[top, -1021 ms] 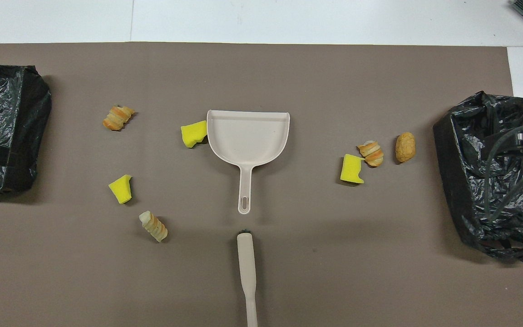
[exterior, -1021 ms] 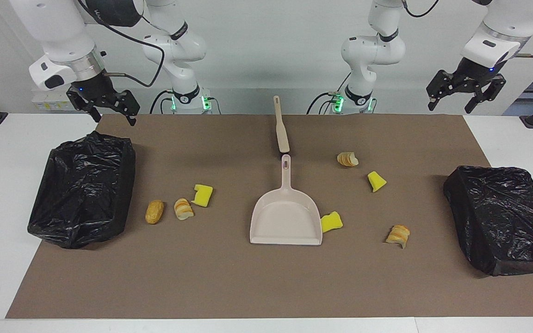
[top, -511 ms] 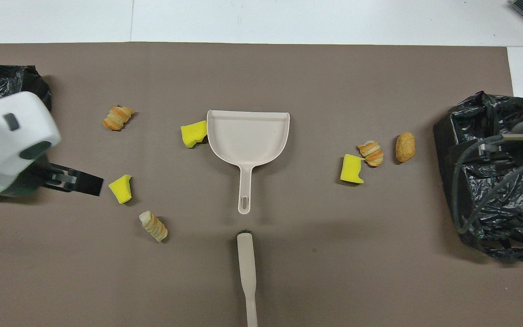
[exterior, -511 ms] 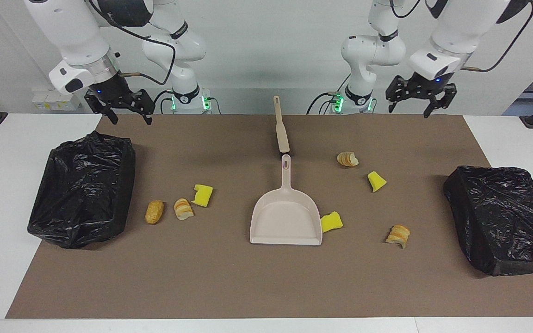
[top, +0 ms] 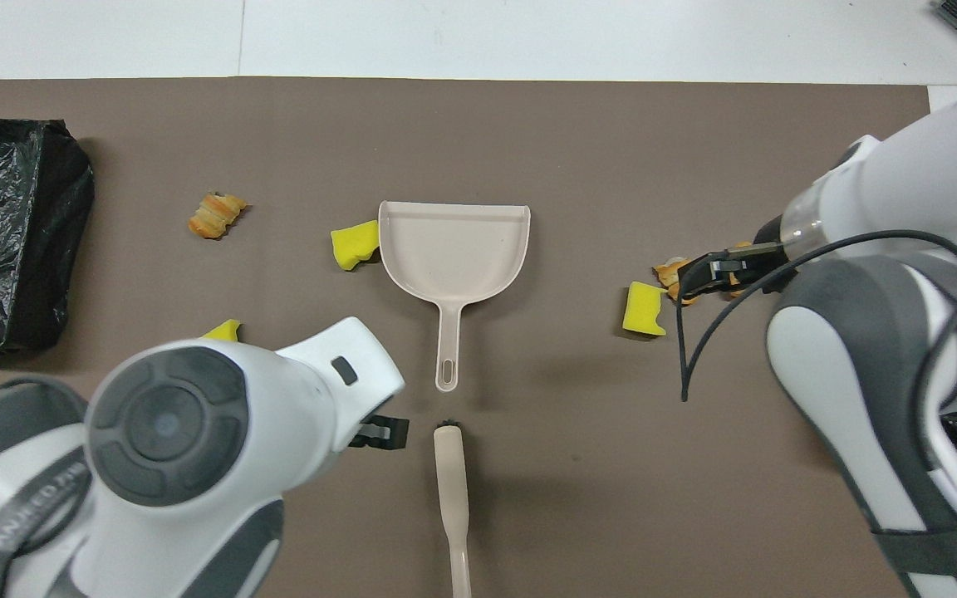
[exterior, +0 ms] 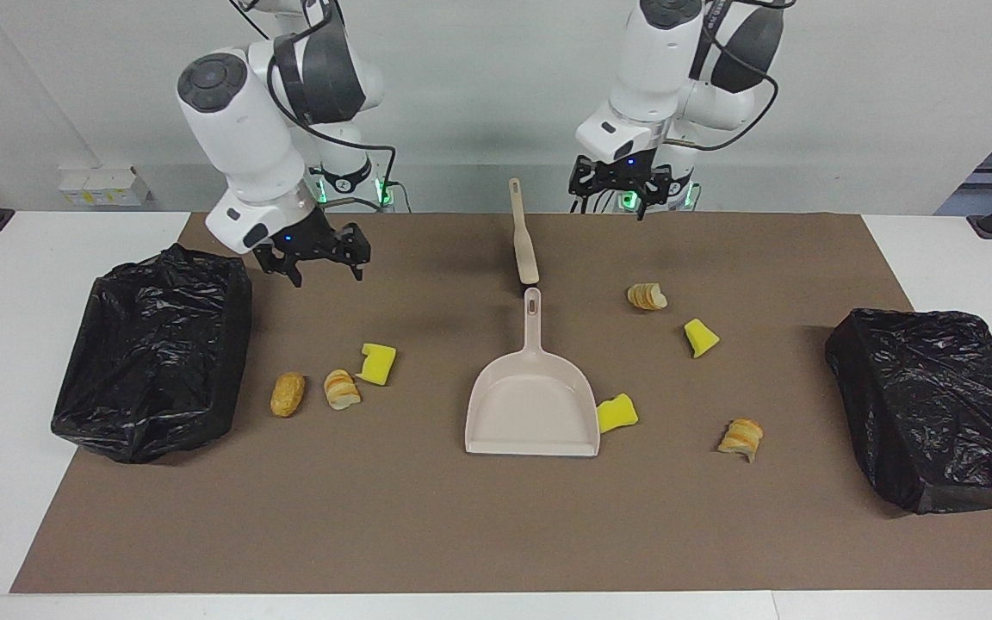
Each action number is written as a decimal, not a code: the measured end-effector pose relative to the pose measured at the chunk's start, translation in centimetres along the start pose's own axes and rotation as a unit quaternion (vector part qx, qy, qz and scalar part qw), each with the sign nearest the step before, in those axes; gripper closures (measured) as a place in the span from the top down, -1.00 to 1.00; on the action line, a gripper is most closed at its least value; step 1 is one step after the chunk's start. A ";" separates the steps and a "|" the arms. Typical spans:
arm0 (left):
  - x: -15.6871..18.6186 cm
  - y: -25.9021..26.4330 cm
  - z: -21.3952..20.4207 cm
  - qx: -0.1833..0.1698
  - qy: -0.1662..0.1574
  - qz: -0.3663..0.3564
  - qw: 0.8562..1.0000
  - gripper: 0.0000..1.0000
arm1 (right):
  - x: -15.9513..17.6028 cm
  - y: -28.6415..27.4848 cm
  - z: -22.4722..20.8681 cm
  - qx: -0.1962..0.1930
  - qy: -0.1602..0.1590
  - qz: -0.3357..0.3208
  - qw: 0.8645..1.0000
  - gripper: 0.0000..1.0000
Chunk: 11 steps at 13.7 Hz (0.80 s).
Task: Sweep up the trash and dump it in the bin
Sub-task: 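Grasp the beige dustpan handle with the right gripper while the left gripper reaches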
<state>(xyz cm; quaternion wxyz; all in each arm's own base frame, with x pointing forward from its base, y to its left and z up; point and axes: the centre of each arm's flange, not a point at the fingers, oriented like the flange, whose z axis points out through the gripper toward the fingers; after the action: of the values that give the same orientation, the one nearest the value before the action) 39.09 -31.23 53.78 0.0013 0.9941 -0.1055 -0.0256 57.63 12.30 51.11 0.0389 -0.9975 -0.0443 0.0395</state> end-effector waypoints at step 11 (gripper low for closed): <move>-13.0 13.3 14.9 0.001 -0.021 -0.039 0.999 1.00 | -0.2 -16.5 8.7 -0.005 0.022 0.084 0.996 1.00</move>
<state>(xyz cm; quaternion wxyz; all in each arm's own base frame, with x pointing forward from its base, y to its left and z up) 22.87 -41.47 39.71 -0.0025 0.9966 -0.0671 -0.0469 55.28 29.35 43.79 0.0317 -0.9985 0.0407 0.0203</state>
